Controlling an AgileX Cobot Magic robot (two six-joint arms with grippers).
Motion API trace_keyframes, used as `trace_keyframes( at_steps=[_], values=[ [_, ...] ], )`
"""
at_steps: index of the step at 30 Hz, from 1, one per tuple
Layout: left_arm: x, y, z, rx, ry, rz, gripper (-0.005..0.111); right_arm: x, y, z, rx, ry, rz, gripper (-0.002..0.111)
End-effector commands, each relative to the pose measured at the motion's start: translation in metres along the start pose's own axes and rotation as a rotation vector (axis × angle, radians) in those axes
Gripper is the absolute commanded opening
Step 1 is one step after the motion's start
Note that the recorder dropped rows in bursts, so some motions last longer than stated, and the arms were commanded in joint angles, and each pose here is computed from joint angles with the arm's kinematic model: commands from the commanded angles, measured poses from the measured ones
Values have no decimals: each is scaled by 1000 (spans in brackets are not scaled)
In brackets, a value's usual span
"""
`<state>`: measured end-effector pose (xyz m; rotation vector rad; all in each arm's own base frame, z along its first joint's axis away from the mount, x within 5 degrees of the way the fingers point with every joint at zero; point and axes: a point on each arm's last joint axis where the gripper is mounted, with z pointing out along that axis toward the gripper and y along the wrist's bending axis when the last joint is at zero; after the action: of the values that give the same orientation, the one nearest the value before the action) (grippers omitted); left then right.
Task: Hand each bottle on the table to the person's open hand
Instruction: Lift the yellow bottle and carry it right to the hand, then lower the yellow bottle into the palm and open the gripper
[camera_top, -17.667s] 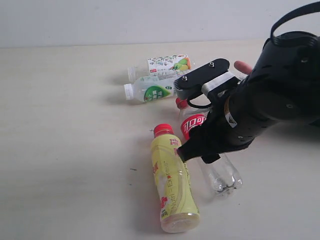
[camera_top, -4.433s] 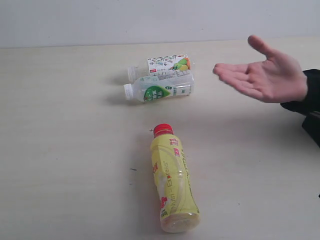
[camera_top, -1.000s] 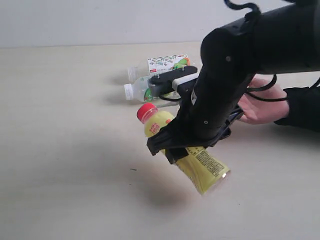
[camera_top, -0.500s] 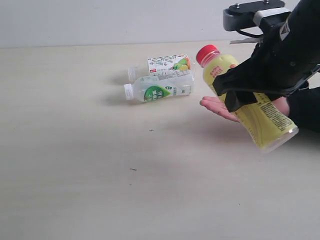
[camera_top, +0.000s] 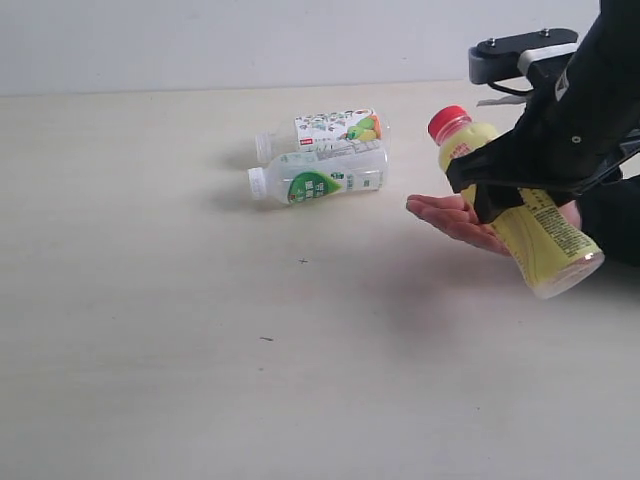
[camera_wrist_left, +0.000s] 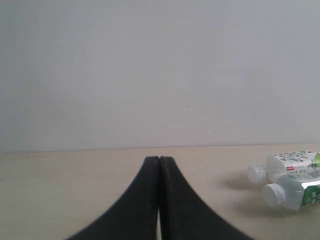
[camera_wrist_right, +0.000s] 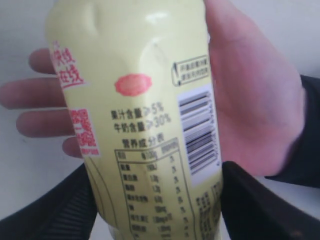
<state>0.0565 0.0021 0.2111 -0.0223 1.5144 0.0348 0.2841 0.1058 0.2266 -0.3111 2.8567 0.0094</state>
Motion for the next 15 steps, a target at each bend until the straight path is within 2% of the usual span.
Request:
trace_keyframes(
  at_steps=[1,15],
  values=[
    [0,0,0,-3,-2,-5,0,-7,0,11,0,-31,1,0],
    [0,0,0,-3,-2,-5,0,-22,2,21,-4,-45,34,0]
  ],
)
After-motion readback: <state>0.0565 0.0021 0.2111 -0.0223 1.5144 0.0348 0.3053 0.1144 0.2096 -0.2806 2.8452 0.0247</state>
